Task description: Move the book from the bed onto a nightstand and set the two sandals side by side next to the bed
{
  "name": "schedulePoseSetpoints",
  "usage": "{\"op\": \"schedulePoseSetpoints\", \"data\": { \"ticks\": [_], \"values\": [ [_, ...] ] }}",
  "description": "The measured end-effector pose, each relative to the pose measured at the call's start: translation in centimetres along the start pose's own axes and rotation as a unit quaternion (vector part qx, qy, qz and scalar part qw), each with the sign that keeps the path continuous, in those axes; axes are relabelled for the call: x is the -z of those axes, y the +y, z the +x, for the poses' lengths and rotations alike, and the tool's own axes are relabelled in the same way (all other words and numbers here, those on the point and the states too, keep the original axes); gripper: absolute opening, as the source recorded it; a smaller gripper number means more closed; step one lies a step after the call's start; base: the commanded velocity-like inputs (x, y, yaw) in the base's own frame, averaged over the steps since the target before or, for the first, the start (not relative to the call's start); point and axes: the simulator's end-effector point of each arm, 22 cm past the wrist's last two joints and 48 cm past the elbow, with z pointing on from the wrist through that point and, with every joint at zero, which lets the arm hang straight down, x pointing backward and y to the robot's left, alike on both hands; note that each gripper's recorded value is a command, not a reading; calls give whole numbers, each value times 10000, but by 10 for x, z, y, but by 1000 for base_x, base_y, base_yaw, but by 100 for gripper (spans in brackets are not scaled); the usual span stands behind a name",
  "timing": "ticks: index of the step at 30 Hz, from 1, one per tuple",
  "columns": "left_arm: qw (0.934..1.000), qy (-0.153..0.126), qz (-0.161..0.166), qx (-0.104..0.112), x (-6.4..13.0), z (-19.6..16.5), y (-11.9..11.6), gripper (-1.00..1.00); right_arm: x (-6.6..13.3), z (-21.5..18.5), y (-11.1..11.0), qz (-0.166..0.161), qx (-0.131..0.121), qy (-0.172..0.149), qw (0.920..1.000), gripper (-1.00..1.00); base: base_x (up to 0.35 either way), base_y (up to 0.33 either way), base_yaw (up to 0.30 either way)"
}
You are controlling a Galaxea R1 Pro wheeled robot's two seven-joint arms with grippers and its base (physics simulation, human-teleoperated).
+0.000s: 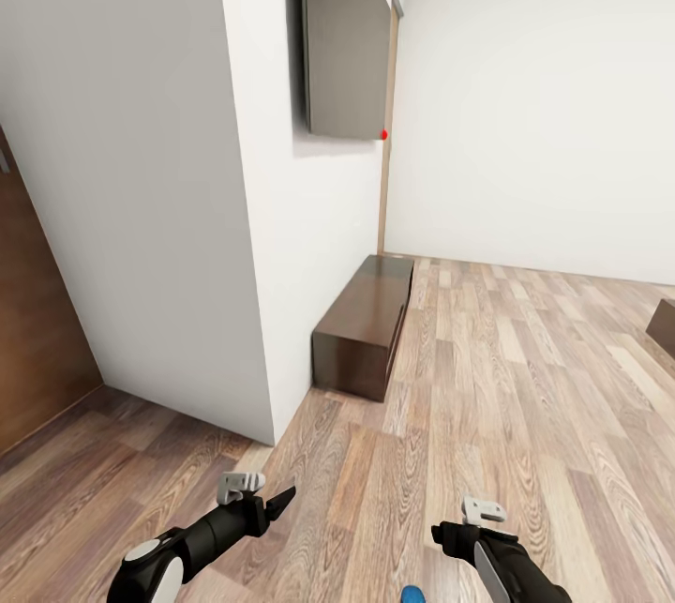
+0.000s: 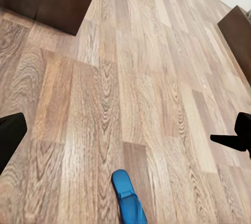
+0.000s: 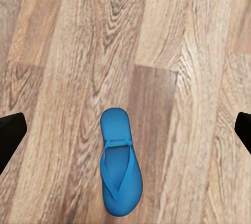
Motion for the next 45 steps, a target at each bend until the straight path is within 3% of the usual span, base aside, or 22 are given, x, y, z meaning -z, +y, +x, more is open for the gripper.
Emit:
{"op": "schedulePoseSetpoints", "data": {
  "ticks": [45],
  "values": [
    [10000, 8, 17, 16, -22, 91, 39, 100, -70, 75, -11, -6, -3, 14, 10000, 100, 0, 0, 0]
  ]
}}
